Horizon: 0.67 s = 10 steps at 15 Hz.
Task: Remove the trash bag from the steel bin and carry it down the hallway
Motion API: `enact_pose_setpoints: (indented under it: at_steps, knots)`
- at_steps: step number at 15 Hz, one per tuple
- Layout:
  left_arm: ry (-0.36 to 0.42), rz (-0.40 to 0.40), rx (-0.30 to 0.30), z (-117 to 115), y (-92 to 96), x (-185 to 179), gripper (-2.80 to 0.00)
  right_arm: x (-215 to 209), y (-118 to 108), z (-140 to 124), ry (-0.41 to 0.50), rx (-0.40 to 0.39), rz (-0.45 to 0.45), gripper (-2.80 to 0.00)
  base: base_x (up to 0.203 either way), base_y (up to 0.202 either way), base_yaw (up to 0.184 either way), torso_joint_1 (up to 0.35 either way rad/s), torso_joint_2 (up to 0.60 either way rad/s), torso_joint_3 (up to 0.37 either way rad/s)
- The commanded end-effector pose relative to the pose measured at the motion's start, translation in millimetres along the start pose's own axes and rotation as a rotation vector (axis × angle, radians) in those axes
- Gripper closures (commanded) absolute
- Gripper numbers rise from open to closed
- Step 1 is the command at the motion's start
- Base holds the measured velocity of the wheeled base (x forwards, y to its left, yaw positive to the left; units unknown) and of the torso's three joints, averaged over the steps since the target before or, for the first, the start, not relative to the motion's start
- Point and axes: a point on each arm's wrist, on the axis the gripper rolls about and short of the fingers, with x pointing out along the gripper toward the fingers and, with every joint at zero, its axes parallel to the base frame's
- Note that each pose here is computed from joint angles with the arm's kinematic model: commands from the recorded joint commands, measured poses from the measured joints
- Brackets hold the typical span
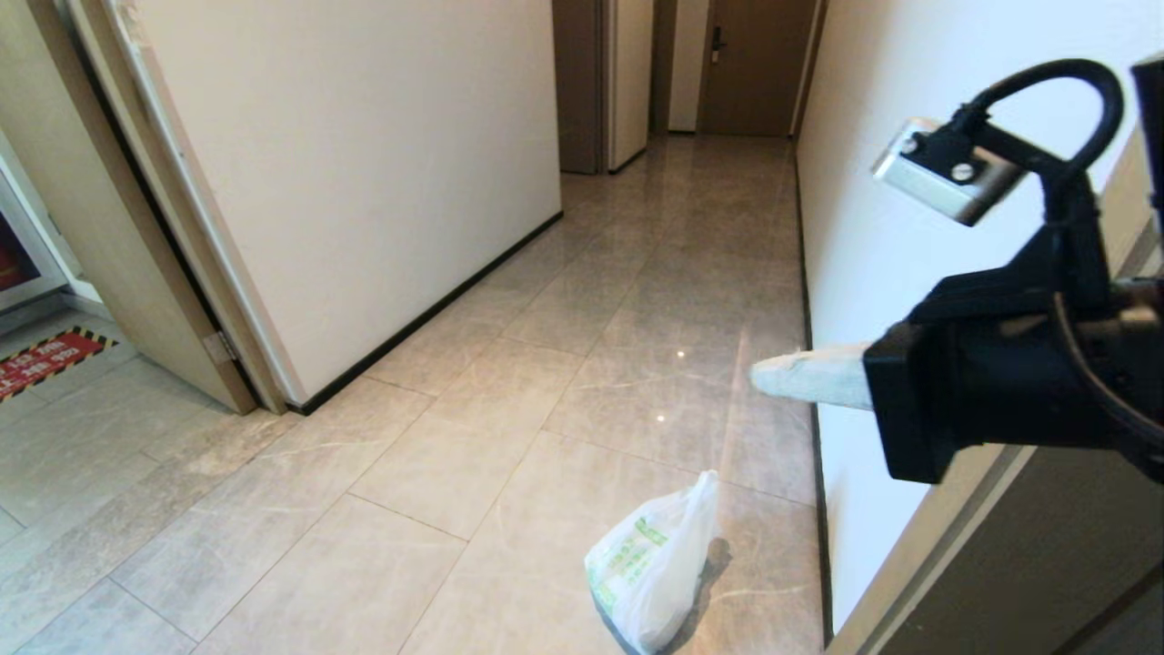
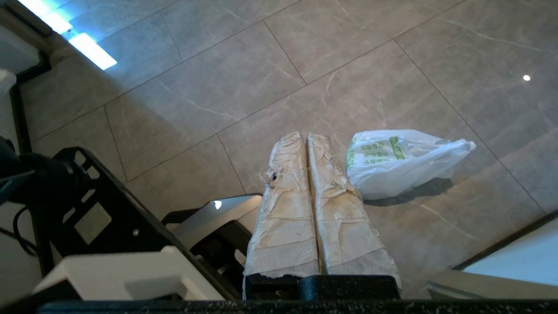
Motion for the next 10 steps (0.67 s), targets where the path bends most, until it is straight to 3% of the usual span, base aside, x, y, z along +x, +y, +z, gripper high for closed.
enact_pose_setpoints:
  at_steps: [1, 5, 10]
  knots:
    - [0.001, 0.002, -0.001, -0.3, 0.0, 0.1, 0.0, -30.7, -4.3, -11.1, -0.041, 0.001, -0.002, 0.0, 0.0, 0.0, 0.0, 0.0, 0.0, 0.0]
    - [-0.001, 0.001, -0.001, 0.1, 0.0, 0.0, 0.0, -86.2, -34.0, -36.1, -0.133, 0.042, -0.089, 0.0, 0.0, 0.0, 0.0, 0.0, 0.0, 0.0]
    - [-0.001, 0.001, -0.001, 0.1, 0.0, 0.0, 0.0, -129.1, -41.0, -79.9, -0.161, 0.074, -0.092, 0.0, 0.0, 0.0, 0.0, 0.0, 0.0, 0.0]
